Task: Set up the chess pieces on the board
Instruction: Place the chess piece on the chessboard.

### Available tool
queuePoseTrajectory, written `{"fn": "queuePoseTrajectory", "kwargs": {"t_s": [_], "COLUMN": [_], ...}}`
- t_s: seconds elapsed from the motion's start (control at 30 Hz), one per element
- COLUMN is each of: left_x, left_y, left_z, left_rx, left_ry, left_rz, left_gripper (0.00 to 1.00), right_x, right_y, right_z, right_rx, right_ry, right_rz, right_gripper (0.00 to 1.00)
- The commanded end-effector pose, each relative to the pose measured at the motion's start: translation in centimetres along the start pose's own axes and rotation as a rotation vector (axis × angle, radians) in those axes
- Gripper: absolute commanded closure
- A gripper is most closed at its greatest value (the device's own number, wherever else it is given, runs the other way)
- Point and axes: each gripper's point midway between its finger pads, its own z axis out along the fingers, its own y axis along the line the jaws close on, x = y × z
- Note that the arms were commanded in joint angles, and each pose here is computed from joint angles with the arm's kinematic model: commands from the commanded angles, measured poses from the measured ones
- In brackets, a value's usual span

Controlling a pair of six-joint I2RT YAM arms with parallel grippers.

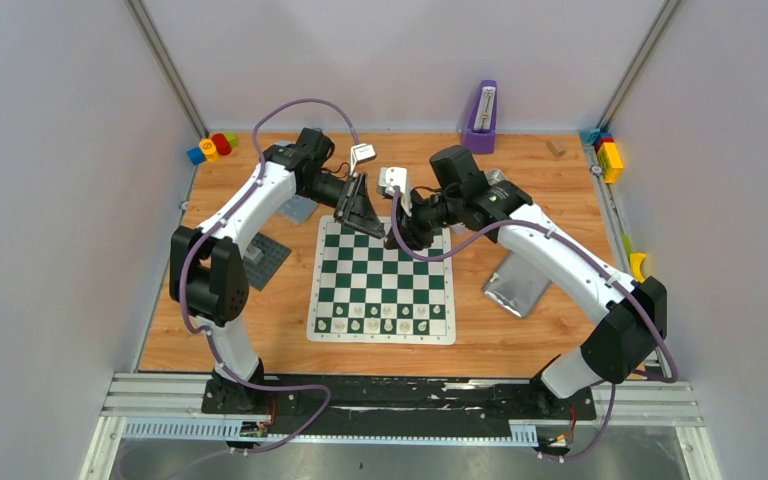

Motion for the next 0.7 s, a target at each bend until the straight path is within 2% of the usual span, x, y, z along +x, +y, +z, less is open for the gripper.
{"fn": "queuePoseTrajectory", "kwargs": {"t_s": [0.0,0.67], "left_x": [-0.48,-0.69], "left_y": [-1.17,-1.49], "left_z": [0.24,0.49], "left_rx": [0.043,0.060], "left_ry": [0.004,0.009], "left_rz": [0.038,0.044], "left_gripper": [0.53,0.69], "right_x": [-1.35,-0.97], "right_y": [-0.17,-0.12], "right_z": [-0.11,0.10], "right_rx": [0.006,0.011], "right_ry": [-0.033,-0.019], "right_rz": [-0.052,-0.057], "right_gripper": [0.93,0.94]}}
